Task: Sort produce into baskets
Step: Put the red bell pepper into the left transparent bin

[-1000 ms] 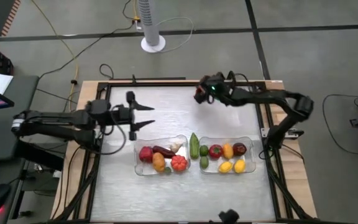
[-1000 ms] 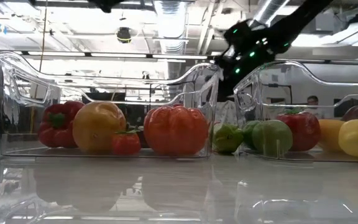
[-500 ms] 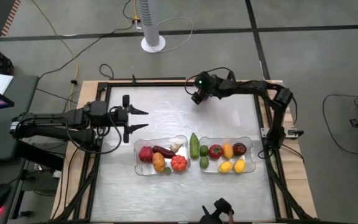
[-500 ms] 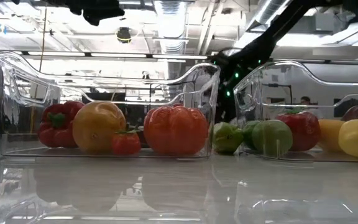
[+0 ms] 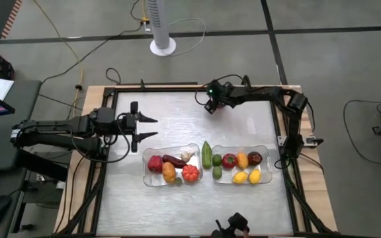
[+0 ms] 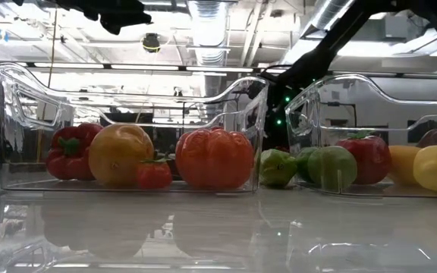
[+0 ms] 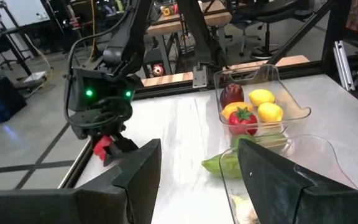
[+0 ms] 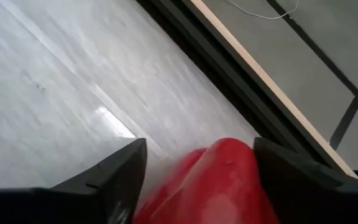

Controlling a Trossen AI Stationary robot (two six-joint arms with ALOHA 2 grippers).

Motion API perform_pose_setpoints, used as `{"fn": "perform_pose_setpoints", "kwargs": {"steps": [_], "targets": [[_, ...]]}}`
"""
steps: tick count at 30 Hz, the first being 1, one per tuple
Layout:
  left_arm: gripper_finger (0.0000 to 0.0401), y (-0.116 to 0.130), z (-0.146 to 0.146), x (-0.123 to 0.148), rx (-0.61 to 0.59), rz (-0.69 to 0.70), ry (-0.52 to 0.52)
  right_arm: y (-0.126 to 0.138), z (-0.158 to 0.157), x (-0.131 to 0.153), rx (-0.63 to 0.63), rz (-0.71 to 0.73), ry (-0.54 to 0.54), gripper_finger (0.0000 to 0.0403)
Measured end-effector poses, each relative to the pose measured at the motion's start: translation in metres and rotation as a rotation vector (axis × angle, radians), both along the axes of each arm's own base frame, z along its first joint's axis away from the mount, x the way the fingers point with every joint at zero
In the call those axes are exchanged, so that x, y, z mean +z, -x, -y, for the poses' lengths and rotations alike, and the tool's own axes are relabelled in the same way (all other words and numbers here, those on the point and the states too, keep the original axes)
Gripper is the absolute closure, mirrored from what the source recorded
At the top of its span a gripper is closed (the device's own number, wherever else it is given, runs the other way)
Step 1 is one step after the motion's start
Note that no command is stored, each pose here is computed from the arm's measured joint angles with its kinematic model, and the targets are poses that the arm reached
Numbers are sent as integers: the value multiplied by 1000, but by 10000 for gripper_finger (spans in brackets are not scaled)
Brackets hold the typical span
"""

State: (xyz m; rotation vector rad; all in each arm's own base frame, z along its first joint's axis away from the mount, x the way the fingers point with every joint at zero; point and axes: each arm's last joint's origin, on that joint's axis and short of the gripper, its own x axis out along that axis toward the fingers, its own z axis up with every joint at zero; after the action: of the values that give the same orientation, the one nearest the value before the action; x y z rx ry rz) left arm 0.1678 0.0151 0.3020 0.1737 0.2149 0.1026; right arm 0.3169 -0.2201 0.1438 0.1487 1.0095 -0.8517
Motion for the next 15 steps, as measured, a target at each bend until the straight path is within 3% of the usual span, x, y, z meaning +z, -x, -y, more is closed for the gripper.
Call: {"fn": "perform_pose_setpoints", "kwargs": {"steps": [15], "targets": [[201,1,-2,-4,79,-40,-3,-8,-22,-1,37,-72,2,206]]}}
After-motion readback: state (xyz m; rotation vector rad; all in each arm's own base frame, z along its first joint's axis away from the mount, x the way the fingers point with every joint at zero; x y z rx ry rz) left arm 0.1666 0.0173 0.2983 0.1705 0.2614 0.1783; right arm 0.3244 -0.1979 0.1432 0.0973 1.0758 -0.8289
